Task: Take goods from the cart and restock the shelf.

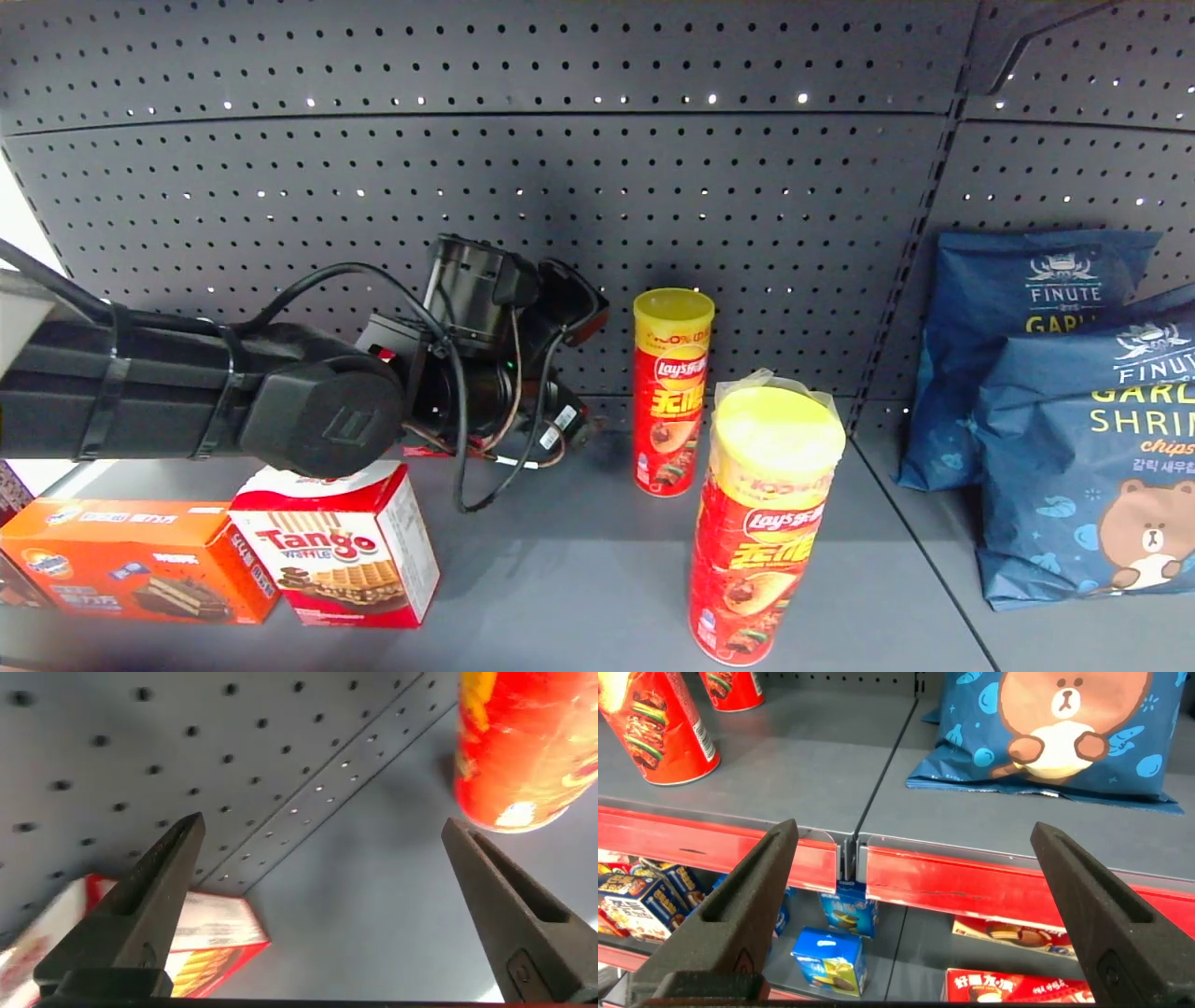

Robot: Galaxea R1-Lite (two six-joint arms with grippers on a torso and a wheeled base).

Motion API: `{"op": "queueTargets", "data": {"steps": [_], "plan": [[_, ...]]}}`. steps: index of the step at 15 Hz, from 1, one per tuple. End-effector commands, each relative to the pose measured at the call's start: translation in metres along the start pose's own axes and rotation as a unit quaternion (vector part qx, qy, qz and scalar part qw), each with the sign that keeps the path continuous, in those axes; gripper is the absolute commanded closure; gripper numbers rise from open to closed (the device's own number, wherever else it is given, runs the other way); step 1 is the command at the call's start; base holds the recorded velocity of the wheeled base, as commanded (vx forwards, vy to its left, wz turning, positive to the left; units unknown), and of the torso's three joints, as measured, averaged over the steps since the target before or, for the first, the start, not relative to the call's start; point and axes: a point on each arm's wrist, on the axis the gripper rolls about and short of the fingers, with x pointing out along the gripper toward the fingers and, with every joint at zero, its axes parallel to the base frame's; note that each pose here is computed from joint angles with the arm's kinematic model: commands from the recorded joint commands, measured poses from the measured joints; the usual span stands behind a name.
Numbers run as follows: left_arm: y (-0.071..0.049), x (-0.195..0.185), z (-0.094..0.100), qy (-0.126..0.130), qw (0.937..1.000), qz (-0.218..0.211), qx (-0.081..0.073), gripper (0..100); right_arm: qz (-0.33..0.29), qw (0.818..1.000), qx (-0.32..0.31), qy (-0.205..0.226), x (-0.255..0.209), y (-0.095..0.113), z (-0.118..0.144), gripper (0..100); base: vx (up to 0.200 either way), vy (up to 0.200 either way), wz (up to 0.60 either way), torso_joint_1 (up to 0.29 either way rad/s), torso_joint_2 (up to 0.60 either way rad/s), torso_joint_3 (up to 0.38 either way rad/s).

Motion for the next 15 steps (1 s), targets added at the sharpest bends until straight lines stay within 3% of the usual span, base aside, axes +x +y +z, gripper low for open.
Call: {"op": "queueTargets", "data": {"steps": [1, 5, 7, 15], "plan": [[-0.009, 0.014, -0.004, 0.012, 0.9999, -0.008, -0.001, 0, 0.000, 1.000, 0.000, 0.001, 0.000, 0.000, 0.000, 0, 0.000, 0.000, 0.00, 0.000, 0.00, 0.000], [-0.015, 0.026, -0.002, 0.014, 0.9998, -0.010, -0.004, 0, 0.000, 1.000, 0.000, 0.001, 0.000, 0.000, 0.000, 0, 0.000, 0.000, 0.00, 0.000, 0.00, 0.000], [-0.017, 0.030, -0.001, 0.014, 0.9997, -0.008, -0.016, 0, 0.000, 1.000, 0.001, 0.001, 0.000, 0.000, 0.000, 0, 0.000, 0.000, 0.00, 0.000, 0.00, 0.000], [-0.022, 0.034, -0.002, 0.019, 0.9995, -0.014, -0.019, 0, 0.000, 1.000, 0.001, 0.001, 0.000, 0.000, 0.000, 0, 0.000, 0.000, 0.00, 0.000, 0.00, 0.000]]}}
